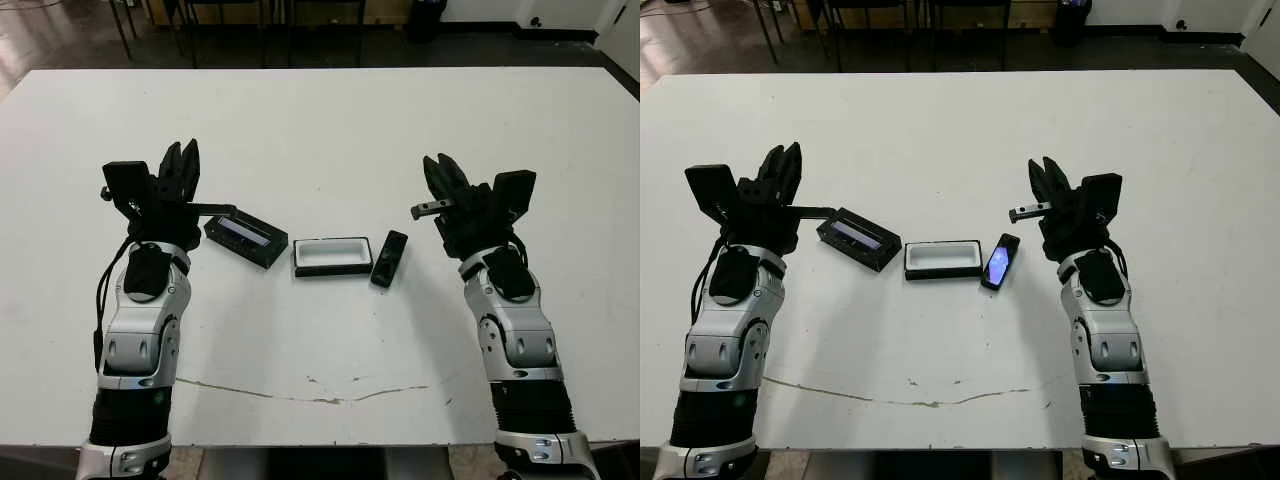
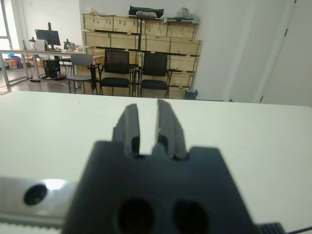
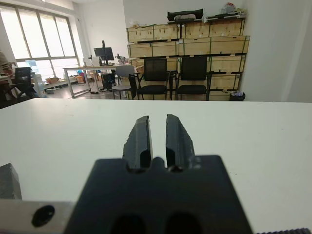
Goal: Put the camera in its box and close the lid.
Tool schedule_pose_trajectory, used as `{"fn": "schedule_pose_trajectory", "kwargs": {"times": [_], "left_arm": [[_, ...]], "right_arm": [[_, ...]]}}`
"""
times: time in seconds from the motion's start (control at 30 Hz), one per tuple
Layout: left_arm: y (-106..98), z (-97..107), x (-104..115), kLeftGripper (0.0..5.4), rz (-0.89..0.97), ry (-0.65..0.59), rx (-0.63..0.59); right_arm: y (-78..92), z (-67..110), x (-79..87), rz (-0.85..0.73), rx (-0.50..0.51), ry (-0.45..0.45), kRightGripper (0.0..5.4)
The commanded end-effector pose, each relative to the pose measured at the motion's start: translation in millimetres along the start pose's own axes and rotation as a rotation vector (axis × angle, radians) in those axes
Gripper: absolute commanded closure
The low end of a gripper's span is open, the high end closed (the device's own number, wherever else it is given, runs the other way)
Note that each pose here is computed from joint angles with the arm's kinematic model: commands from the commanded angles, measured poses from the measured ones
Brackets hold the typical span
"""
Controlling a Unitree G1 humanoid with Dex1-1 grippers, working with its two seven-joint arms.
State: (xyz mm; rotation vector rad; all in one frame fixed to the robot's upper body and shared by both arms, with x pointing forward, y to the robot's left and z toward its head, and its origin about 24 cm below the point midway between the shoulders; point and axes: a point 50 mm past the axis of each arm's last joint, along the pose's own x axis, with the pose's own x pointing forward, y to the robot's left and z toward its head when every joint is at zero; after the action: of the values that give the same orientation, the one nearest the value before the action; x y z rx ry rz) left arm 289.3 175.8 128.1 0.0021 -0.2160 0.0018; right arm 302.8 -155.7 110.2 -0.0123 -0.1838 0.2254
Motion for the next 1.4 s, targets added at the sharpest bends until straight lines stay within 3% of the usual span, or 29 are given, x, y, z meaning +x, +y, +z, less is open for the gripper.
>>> {"fn": "schedule_pose_trajectory", "kwargs": {"times": [0.03,0.23,0.43,0.53,0.73,0.9,1.1,1.4], "left_arm": [[2.3,-5.9,-6.5,5.38,0.010,0.038,0.018],[1.0,-6.8,-6.8,5.38,0.014,0.045,0.001],[-0.1,-9.0,-11.3,5.38,0.021,0.050,-0.008],[-1.5,-10.6,-13.4,5.38,0.023,0.055,-0.017],[-4.2,-12.3,-18.3,5.38,0.020,0.052,-0.008],[-3.7,-12.5,-20.6,5.38,0.029,0.051,-0.011],[-2.9,-12.8,-21.0,5.38,0.031,0.055,-0.013],[-2.5,-13.6,-18.8,5.38,0.031,0.065,-0.013]], "right_arm": [[-2.6,-8.0,-7.8,-0.010,0.001,0.043,5.40],[-6.1,-7.8,-6.8,-0.003,-0.003,0.058,5.40],[-15.7,3.9,2.5,0.058,-0.091,0.056,5.40],[-23.9,18.6,15.3,0.141,-0.248,0.067,5.40],[-37.7,55.3,49.3,0.465,-0.570,0.183,5.40],[-30.2,70.2,76.2,0.617,-0.744,0.292,5.40],[-12.6,54.4,92.0,0.772,-0.820,0.457,5.40],[4.2,18.3,88.7,0.929,-0.856,0.658,5.40]]}}
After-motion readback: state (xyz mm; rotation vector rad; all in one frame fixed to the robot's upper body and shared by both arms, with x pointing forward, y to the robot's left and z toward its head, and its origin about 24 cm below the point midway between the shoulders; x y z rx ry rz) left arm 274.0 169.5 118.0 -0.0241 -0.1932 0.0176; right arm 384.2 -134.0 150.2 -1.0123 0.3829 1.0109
